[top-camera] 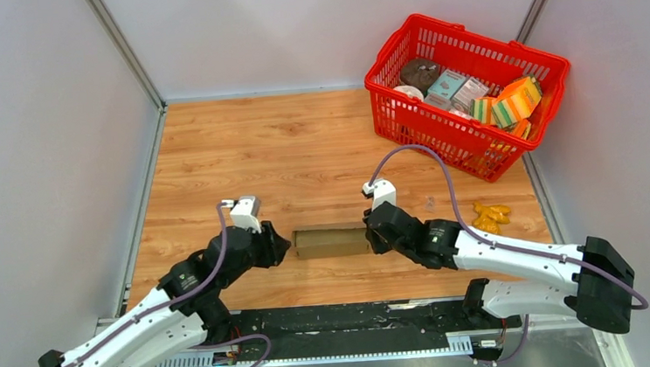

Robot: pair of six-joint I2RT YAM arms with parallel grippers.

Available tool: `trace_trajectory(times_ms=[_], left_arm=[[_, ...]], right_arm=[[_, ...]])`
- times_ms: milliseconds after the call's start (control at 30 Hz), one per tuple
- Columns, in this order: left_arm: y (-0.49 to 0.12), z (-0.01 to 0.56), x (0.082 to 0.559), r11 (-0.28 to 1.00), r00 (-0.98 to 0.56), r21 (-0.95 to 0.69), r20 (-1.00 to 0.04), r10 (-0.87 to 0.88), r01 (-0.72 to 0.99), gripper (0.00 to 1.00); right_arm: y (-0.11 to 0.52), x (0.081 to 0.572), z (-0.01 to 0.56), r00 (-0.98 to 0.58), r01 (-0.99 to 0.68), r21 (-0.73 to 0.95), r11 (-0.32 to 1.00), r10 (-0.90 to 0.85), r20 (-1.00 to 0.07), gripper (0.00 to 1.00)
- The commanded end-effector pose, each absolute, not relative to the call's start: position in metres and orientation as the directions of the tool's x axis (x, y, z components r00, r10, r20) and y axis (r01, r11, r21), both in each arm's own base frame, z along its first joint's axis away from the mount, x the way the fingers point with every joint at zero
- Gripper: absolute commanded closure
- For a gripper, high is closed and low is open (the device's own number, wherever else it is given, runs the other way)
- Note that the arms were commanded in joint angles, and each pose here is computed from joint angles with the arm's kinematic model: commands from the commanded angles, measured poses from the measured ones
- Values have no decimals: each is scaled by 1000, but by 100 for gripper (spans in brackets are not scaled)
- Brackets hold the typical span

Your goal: Fold the paper box

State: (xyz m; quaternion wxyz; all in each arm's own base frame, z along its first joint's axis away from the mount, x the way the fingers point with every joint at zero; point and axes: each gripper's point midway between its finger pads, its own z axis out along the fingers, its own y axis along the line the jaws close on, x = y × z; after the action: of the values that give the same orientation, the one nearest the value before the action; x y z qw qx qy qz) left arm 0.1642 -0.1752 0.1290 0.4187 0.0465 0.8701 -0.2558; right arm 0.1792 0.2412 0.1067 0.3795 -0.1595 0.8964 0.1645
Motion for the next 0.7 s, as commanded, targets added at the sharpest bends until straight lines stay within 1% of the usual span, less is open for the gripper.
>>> trace_trajectory(times_ms=[0, 67, 100, 133, 200, 300, 400, 533, 667], left_arm=[[-167, 171, 160, 846, -607, -435, -775, -176, 309, 51], [-172, 184, 163, 833, -596, -451, -779, -192, 320, 49], [-175, 187, 166, 831, -593, -456, -780, -202, 317, 44], [-178, 183, 170, 844, -610, -442, -771, -184, 304, 41], [-181, 190, 178, 853, -617, -439, -764, -189, 283, 40], [-185, 182, 193, 888, -645, -395, -747, -161, 234, 41], [-183, 177, 200, 918, -658, -342, -742, -131, 203, 44], [-184, 169, 198, 922, -677, -332, -727, -116, 200, 45], [-189, 163, 198, 913, -684, -357, -717, -133, 198, 50]], right_arm=[[246, 184, 108, -645, -425, 145, 894, -186, -741, 87], [248, 184, 109, -646, -429, 145, 892, -191, -739, 85], [249, 184, 109, -646, -430, 145, 891, -191, -739, 82], [249, 184, 107, -649, -430, 139, 892, -198, -735, 80], [250, 185, 109, -647, -428, 141, 893, -193, -738, 76], [249, 186, 109, -646, -426, 131, 895, -200, -736, 73], [249, 186, 111, -644, -425, 136, 895, -193, -740, 72], [249, 187, 112, -643, -424, 135, 895, -193, -741, 70], [253, 184, 114, -648, -434, 154, 888, -189, -738, 65]])
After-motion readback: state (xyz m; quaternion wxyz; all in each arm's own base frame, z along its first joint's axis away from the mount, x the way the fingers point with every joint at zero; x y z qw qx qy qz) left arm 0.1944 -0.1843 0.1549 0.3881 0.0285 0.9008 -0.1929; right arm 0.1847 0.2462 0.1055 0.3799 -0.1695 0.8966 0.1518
